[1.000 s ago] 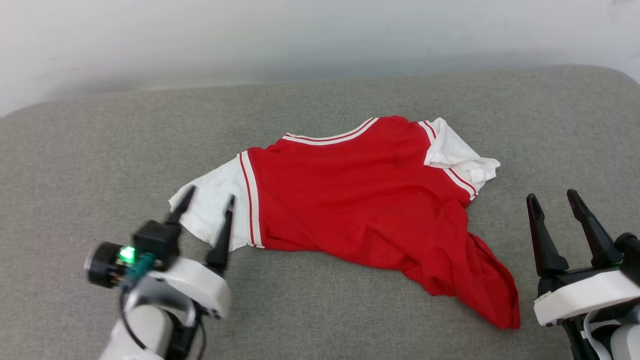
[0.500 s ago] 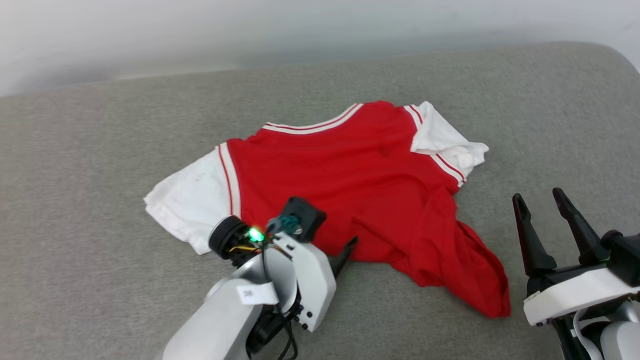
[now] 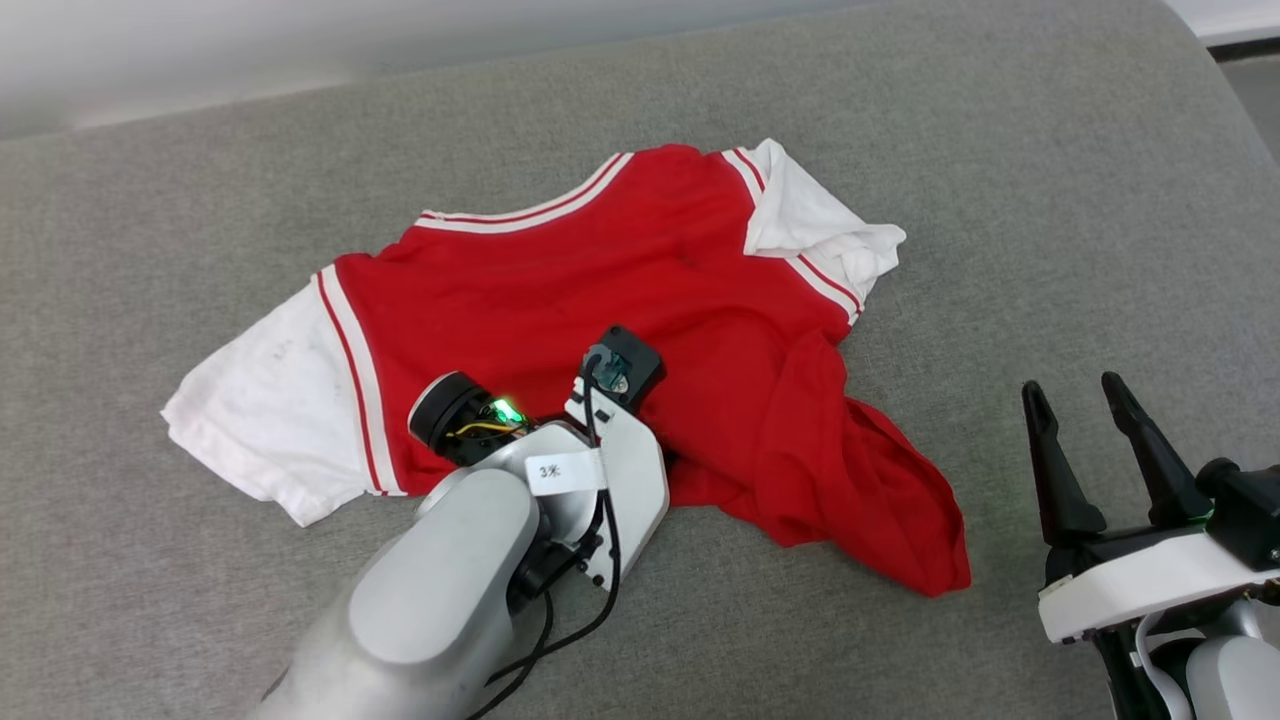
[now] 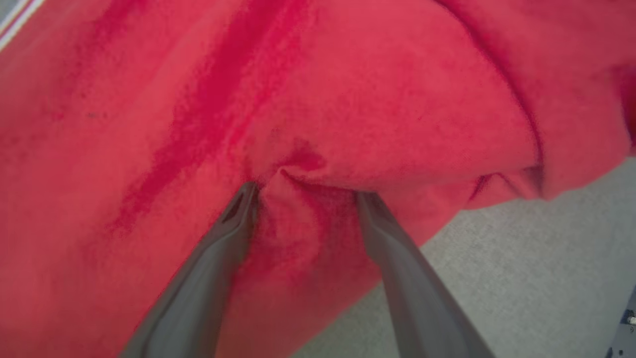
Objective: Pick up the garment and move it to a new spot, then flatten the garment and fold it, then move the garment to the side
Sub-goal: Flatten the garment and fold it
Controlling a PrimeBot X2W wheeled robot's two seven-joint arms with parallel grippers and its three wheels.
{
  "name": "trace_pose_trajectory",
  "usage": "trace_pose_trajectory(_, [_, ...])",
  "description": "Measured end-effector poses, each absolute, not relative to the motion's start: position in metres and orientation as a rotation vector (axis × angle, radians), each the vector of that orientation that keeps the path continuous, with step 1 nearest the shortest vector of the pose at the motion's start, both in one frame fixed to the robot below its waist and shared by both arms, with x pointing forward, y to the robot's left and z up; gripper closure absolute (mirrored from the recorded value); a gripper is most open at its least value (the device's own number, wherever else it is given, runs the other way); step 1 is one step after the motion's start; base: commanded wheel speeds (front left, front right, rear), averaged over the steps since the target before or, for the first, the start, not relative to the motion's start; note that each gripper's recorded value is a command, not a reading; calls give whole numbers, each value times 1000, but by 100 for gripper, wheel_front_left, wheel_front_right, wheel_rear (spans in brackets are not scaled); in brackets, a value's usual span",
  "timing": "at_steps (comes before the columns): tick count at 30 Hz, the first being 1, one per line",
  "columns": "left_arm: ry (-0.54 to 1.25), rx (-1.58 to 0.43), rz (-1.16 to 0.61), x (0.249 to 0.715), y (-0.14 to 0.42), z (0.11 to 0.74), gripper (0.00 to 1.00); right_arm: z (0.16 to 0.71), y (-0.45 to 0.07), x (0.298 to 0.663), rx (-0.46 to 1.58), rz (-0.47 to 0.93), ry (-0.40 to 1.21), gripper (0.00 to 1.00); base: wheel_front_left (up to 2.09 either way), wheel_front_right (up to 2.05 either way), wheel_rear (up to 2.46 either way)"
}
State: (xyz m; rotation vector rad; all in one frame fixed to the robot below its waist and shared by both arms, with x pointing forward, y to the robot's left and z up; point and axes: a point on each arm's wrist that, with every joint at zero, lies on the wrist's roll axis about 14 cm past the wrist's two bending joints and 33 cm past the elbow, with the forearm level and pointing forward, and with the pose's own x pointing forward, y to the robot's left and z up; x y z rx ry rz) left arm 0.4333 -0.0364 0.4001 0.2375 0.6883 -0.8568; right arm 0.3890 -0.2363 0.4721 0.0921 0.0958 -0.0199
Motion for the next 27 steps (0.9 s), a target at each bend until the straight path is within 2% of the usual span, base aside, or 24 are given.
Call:
trace_pose_trajectory(5, [776, 320, -891, 432, -40, 382, 0, 463, -237, 392, 96, -28, 116, 0, 0, 0, 0])
trace_pose_trajectory(6, [796, 338, -906, 430, -41, 380, 26, 461, -234, 394, 94, -19, 120, 0, 0, 0, 0])
trace_pose_trajectory(7, [814, 351, -917, 429, -41, 379, 73, 460, -230, 395, 95, -5, 123, 0, 0, 0, 0])
trace_pose_trajectory(8, [826, 364, -927, 428, -41, 378, 100, 458, -226, 396, 99, 5, 127, 0, 0, 0, 0])
trace_pose_trajectory(13, [849, 380, -989, 416, -43, 380, 100, 457, -225, 397, 105, 7, 125, 0, 0, 0, 0])
trace_pose_trajectory(27, [809, 462, -1231, 325, -63, 395, 100, 484, -230, 393, 87, 4, 65, 0, 0, 0, 0])
